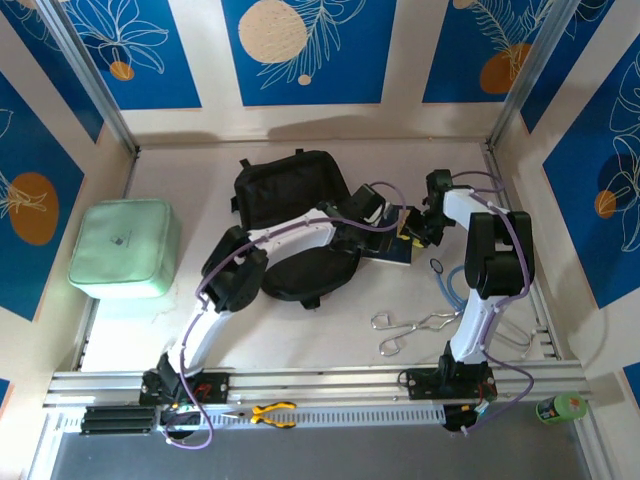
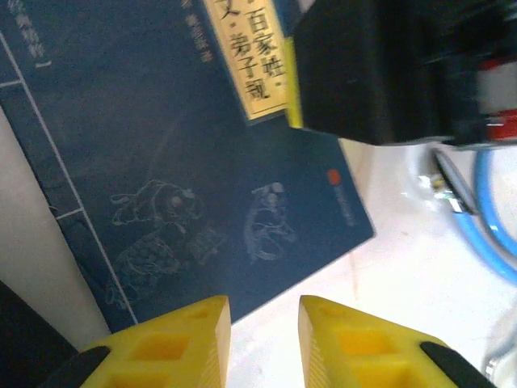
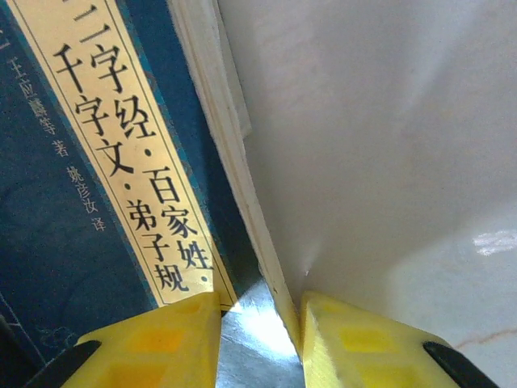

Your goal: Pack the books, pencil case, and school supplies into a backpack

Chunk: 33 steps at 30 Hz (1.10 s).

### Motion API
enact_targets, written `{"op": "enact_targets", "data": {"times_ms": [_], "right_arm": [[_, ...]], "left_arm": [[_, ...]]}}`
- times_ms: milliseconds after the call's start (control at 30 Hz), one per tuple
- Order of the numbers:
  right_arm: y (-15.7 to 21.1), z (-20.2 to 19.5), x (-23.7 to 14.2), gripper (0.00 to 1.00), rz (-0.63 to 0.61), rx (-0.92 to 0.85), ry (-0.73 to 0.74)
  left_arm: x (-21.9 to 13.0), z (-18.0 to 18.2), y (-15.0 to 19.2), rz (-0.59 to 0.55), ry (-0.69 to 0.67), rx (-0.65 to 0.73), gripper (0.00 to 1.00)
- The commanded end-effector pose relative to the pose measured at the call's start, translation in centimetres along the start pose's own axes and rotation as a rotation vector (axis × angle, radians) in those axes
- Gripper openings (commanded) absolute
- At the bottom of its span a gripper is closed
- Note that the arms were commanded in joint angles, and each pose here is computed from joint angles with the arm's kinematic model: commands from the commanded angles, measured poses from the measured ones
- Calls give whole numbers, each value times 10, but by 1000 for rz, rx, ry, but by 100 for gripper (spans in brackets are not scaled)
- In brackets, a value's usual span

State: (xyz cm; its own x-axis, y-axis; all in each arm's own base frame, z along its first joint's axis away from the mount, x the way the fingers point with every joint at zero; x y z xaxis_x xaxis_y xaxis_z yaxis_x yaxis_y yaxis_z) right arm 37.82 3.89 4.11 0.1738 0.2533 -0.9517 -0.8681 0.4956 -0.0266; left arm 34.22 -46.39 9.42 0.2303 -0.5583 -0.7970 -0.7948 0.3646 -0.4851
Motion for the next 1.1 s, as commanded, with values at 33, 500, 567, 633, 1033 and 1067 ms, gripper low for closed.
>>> {"op": "enact_targets", "data": {"times_ms": [33,500,567,633,1033,1067], "right_arm": [[11,-3,2,30,48,7,-27],[19,26,-30,31,38,-28,-179],[19,27,-34,30,32,-39,-171],[19,27,-35,25,26,-47,-160],[20,31,-33,8,34,-56,-176],[20,31,-33,6,32,-56,-180]], "left_arm": [[14,20,18,81,-132,-4,27],[49,33,62,265,-127,-10,23],[52,35,67,284,-128,-8,23],[54,37,72,299,-131,-6,23],[53,37,74,309,-130,0,23],[52,37,73,306,-129,0,23]]}}
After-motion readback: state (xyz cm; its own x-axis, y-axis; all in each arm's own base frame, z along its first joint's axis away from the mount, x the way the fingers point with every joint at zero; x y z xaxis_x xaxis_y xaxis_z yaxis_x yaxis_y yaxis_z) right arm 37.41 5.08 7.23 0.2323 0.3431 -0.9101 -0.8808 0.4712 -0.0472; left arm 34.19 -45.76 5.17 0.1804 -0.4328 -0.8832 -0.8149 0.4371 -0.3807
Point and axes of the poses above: each hand's point on the last joint's axis, 136 mm out from that joint toward the fingers, its own x axis out along the fingers, its own z axis along the line the jaws close on, y = z × x, the point moved 2 cm from there along -x, back along the fingers, and after that the axes turned 3 degrees about x, right-handed, at the moved point
